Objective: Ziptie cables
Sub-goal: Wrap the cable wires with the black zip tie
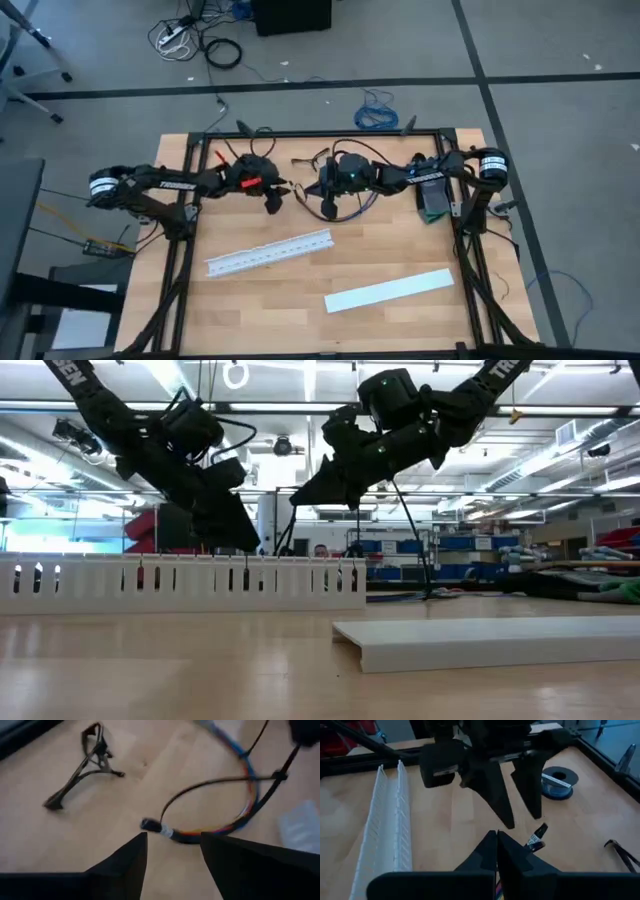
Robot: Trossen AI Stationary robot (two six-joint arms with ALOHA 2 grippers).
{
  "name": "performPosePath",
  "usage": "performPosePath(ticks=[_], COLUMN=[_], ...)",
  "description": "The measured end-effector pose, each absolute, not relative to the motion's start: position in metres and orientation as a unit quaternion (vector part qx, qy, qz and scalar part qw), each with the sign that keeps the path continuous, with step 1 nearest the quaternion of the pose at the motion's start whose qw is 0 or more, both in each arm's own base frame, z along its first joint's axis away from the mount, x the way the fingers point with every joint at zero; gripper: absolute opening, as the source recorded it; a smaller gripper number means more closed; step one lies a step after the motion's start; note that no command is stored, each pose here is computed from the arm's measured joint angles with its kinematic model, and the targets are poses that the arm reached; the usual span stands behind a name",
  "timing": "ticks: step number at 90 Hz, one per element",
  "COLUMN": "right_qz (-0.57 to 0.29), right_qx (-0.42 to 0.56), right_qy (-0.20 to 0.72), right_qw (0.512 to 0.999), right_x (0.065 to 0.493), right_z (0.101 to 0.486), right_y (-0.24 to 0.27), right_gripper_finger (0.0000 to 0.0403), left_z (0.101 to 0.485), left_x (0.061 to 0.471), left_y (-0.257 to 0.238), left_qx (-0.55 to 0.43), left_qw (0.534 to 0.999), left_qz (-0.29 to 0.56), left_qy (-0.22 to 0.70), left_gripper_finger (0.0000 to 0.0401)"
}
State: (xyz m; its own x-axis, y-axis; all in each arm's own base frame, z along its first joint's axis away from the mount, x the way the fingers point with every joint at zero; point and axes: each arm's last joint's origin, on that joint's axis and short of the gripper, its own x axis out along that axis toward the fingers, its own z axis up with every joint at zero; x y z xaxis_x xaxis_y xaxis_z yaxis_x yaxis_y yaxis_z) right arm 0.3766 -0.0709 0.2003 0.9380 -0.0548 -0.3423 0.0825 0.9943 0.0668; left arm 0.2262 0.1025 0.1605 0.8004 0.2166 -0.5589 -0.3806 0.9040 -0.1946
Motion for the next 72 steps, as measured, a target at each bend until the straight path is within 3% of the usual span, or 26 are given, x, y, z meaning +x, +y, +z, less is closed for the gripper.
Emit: performPosePath(ticks=[23, 72], right_qz=[-0.023, -0.016], right_qx=[0.038, 0.037], right_qy=[0.161, 0.154], right_qw=[0.986, 0.987], right_x=[0.378, 0.379], right_z=[0.202, 0.204], right_y=[-0.066, -0.066], right_gripper_finger=[0.0, 0.0], left_z=[0.152, 0.156], left_x=[0.222, 0.226], left_y=[0.121, 0.12], left_qx=[-0.214, -0.218], left_qw=[0.931, 0.94], left_qz=[0.133, 0.11], left_qy=[0.265, 0.237], left_gripper_finger=[0.0179, 0.0178])
